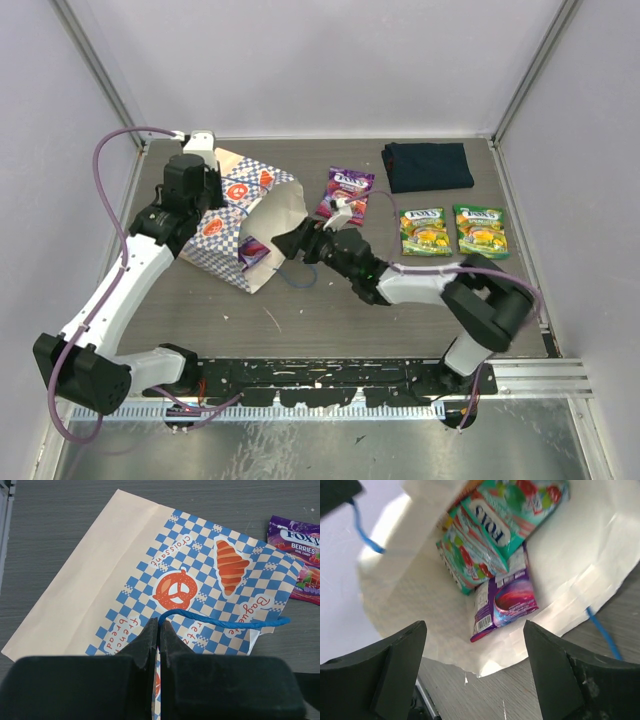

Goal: Take the snacks out of the paper bag
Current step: Take out the snack from the paper bag.

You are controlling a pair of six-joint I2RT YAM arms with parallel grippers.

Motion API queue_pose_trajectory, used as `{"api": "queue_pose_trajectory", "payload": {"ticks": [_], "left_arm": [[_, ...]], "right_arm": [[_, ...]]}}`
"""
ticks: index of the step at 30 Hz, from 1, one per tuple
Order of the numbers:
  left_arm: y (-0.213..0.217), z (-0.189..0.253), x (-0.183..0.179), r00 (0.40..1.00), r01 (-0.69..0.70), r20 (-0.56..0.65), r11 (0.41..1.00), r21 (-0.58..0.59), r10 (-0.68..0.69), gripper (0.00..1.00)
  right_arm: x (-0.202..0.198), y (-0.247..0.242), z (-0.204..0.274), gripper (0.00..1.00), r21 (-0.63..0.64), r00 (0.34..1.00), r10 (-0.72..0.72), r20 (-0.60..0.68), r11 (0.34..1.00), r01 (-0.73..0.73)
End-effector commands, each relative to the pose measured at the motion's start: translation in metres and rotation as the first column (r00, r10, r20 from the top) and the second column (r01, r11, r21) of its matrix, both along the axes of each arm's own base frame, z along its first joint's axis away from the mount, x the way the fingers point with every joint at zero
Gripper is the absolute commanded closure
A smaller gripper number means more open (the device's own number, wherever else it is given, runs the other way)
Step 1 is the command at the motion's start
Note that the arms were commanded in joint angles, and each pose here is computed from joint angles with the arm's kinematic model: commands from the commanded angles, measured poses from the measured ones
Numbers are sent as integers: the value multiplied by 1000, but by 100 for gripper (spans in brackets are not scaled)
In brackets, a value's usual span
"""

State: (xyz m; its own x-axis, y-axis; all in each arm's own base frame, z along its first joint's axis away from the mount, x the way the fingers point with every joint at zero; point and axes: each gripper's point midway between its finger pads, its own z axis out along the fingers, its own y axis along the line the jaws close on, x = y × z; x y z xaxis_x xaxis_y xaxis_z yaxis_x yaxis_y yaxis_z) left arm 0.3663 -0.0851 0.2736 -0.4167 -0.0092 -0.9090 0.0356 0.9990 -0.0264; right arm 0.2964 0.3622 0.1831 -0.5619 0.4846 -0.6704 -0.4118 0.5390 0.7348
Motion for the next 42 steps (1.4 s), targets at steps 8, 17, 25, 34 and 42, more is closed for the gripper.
{"api": "queue_pose_trajectory", "payload": {"ticks": [8,17,25,34,42], "left_arm": [[-12,25,9,998,40,56,997,-68,-36,100],[-11,33,3,996,48,82,996,-75,-42,100],[-3,25,4,999,4,53,999,-52,-1,100],[-2,32,8,998,-45,41,996,-82,48,100],[0,46,23,996,-67,48,997,-42,69,100]], "right_arm": [[31,92,-44,28,219,977,114,-178,973,-74],[35,71,-106,25,50,931,-41,-363,997,64],[34,80,-119,25,61,911,9,-413,998,18],[36,107,-113,35,188,863,152,-483,980,-68],[36,115,-87,79,229,860,194,-472,969,-93]]}}
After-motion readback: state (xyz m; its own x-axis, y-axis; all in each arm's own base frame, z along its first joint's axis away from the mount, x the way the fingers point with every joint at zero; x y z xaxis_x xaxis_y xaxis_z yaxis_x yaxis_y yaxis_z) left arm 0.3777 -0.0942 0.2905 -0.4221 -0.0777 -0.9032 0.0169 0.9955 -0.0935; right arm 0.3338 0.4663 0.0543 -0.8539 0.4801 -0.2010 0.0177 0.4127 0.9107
